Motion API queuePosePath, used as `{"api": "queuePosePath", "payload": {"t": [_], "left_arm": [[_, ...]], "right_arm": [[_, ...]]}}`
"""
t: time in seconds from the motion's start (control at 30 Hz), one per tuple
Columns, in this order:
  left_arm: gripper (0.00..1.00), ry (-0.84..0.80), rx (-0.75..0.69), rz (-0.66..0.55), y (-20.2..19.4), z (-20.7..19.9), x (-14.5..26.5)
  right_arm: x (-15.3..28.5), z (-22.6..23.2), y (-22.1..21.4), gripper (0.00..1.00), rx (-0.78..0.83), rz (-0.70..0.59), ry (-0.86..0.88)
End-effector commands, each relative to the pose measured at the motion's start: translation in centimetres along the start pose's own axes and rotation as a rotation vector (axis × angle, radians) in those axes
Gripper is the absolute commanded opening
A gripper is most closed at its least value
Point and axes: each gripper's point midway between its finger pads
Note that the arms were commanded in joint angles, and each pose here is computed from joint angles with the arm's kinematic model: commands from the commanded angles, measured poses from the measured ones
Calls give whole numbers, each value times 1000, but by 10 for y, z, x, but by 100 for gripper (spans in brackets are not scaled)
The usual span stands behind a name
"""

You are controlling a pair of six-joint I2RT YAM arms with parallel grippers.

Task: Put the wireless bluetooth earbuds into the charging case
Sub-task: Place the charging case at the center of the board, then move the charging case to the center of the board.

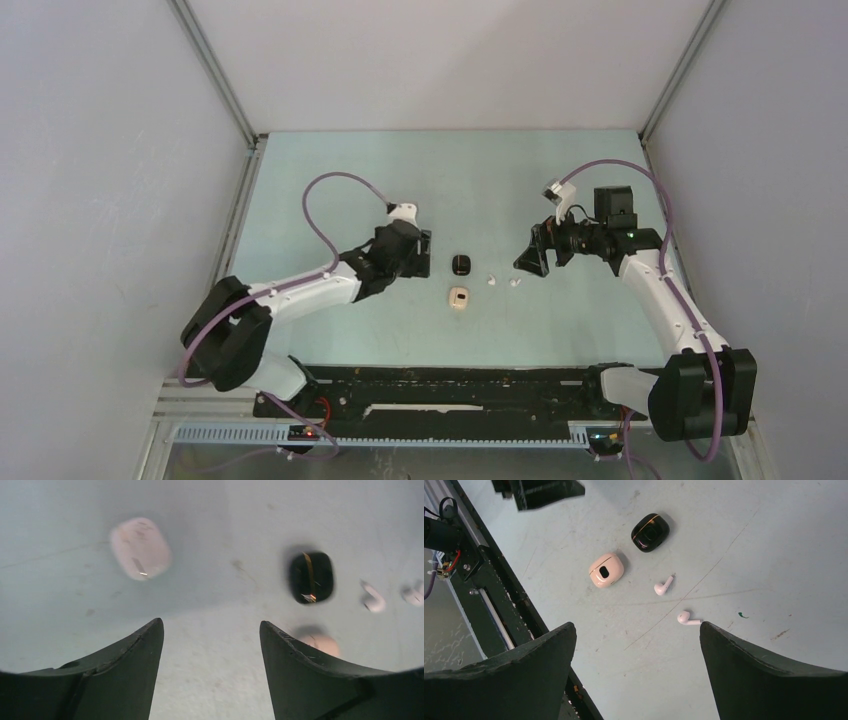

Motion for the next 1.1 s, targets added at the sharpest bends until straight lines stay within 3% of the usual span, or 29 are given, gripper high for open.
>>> {"api": "queuePosePath", "payload": {"t": [0.0, 0.33, 0.53, 0.93, 1.07], "left_arm": [[77, 168, 51, -65, 30, 46, -1], [77, 206, 119, -12, 47, 68, -44], [74, 200, 111, 85, 33, 69, -71], [58, 164, 94, 223, -1, 64, -88], [46, 138, 98, 227, -3, 59, -87]], "right_arm": [[6, 11, 16, 96, 65, -39, 22], [8, 14, 16, 96, 80, -42, 31], [10, 15, 16, 96, 87, -44, 31], [9, 17, 14, 96, 89, -39, 41], [8, 16, 14, 96, 85, -35, 43]]}}
Point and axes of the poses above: each gripper's point midway between its finger pads, its own x axis back along the fingers, its own z axis along the line the jaws close on, y = z × x, and after that the axes turned 9 degrees about -x, right-handed
